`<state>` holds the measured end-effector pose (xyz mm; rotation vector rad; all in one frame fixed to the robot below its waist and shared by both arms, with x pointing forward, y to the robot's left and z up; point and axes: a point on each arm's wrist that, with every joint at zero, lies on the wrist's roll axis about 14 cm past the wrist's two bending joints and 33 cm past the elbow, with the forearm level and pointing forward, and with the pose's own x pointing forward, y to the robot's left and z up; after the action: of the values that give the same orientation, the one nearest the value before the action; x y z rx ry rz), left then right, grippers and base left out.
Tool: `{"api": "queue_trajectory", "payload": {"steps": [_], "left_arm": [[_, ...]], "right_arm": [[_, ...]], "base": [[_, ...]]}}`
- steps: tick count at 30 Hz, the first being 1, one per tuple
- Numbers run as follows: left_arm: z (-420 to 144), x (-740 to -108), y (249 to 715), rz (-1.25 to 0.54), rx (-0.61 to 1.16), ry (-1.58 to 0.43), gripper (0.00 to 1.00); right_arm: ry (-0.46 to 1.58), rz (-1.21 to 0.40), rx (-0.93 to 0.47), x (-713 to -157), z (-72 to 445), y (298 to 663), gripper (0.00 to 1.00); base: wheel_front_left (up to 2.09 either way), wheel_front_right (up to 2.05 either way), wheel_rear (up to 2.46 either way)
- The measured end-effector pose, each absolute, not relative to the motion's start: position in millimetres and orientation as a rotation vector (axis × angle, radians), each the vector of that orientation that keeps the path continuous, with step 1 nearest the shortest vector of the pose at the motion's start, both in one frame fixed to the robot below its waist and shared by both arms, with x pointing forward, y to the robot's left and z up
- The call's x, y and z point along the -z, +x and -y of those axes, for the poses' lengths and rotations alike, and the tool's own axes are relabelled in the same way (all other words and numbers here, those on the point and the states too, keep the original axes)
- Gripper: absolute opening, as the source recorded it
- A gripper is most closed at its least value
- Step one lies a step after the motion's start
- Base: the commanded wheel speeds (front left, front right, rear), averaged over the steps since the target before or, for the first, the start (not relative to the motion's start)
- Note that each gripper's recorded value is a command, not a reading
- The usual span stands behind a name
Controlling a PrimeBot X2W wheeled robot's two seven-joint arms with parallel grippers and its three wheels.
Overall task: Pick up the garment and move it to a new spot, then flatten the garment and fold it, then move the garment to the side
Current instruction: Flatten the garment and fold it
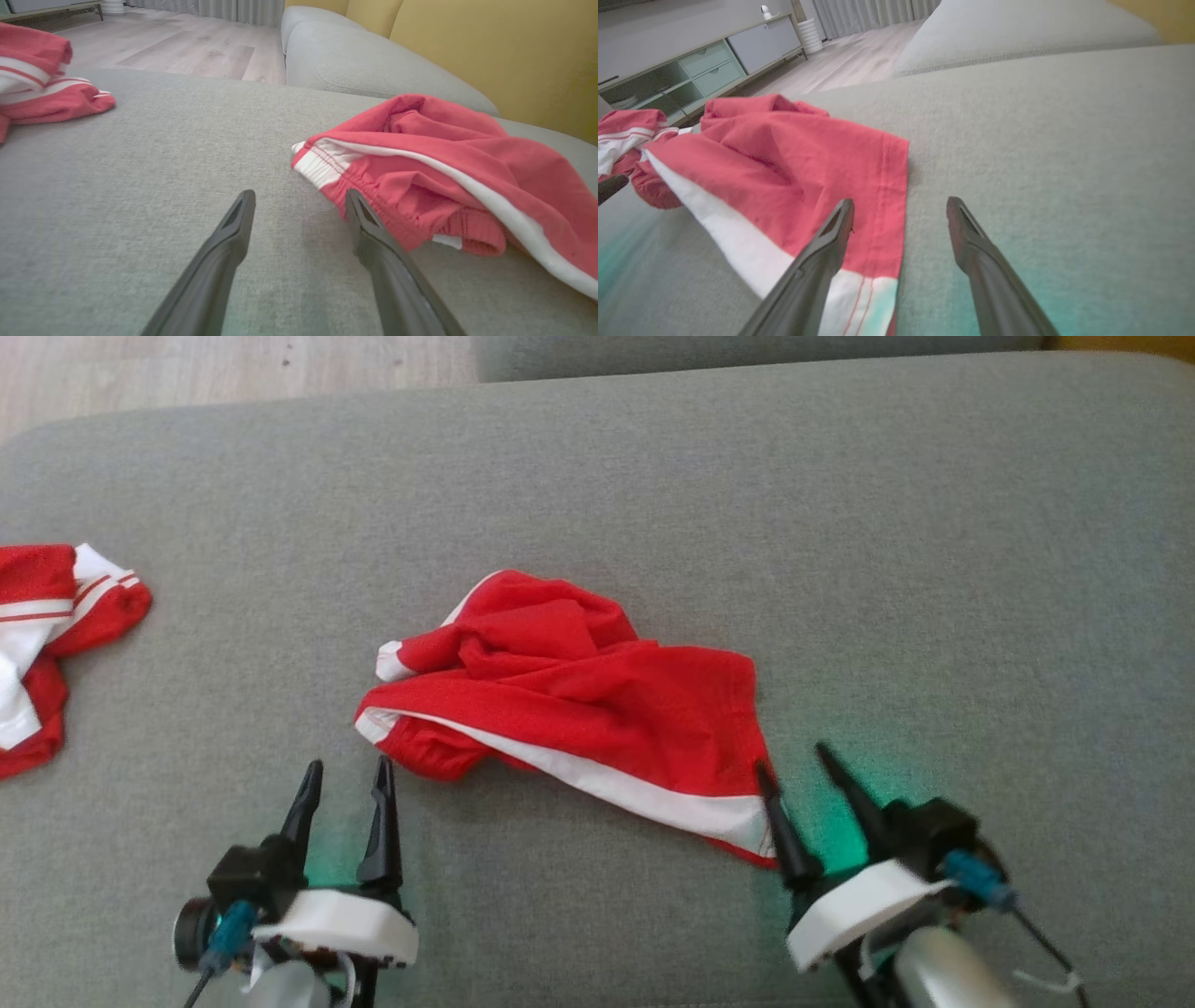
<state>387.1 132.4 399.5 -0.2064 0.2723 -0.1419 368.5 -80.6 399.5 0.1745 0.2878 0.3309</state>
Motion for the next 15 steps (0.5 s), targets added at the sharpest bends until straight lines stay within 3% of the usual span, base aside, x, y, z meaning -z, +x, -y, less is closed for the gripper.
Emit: {"api": "queue_trajectory", "payload": {"steps": [7, 15], "left_arm": [[-141, -399, 378, -0.269, 0.113, -0.199, 1.00], [-146, -403, 380, -0.253, 0.103, -0.203, 1.00]], "right_arm": [[0.229, -0.415, -0.376, -370, 61, 344, 1.00], [0.251, -0.433, -0.386, -367, 55, 353, 1.00]], "base": [[0.00, 0.00, 0.00], [0.00, 0.00, 0.00]]}}
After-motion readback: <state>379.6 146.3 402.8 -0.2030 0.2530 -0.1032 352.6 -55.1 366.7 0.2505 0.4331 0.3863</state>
